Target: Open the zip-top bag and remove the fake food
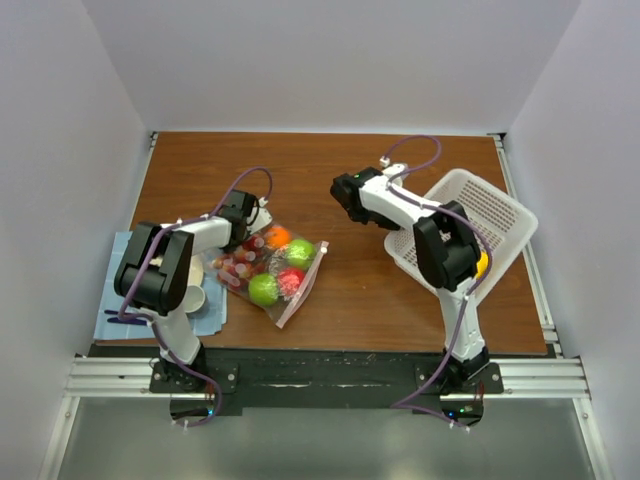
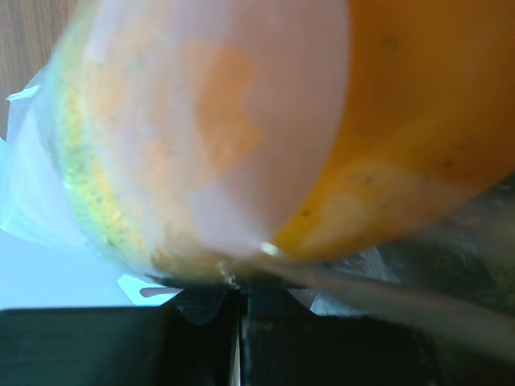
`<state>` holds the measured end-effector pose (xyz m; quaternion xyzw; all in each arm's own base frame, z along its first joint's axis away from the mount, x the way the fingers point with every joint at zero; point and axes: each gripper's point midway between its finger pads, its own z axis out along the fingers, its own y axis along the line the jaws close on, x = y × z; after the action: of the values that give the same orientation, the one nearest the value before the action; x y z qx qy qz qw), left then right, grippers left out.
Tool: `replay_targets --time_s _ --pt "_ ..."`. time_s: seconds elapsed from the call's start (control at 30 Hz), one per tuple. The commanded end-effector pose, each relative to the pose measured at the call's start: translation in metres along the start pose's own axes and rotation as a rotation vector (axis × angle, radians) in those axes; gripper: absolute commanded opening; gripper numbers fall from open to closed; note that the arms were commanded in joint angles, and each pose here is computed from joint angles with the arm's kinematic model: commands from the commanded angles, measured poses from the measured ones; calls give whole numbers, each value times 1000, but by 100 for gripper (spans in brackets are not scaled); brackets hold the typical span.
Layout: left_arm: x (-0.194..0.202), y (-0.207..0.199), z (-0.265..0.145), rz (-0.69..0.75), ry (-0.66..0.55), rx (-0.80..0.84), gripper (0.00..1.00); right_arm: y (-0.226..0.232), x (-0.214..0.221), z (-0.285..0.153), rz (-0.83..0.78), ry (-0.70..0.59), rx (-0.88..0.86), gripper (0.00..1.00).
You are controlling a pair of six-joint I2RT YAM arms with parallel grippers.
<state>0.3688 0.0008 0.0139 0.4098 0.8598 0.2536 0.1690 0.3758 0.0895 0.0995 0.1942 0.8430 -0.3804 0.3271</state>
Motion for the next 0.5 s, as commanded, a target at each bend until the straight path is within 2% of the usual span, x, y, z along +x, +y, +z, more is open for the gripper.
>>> replay_targets --time_s 0.0,0.03,0.07,0.13,0.17,0.23,0.3,0.47 --pt "42 -49 8 51 113 196 0 31 11 -50 -183 -156 -166 0" --pt "41 -49 8 51 113 196 0 34 32 -61 -290 -179 -200 0" --pt "41 -49 9 51 113 196 0 43 32 -73 -268 -204 -263 0" --pt "40 -47 9 48 112 193 0 45 56 -80 -378 -222 -316 0" --pt "39 -47 9 51 114 193 0 53 62 -97 -365 -227 -403 0" --pt "38 -46 9 45 113 193 0 54 82 -103 -433 -212 -480 0" --pt "38 -46 8 47 112 194 0 54 83 -113 -396 -198 -559 1" --pt "38 -47 8 44 112 198 0 45 82 -112 -382 -192 -556 1"
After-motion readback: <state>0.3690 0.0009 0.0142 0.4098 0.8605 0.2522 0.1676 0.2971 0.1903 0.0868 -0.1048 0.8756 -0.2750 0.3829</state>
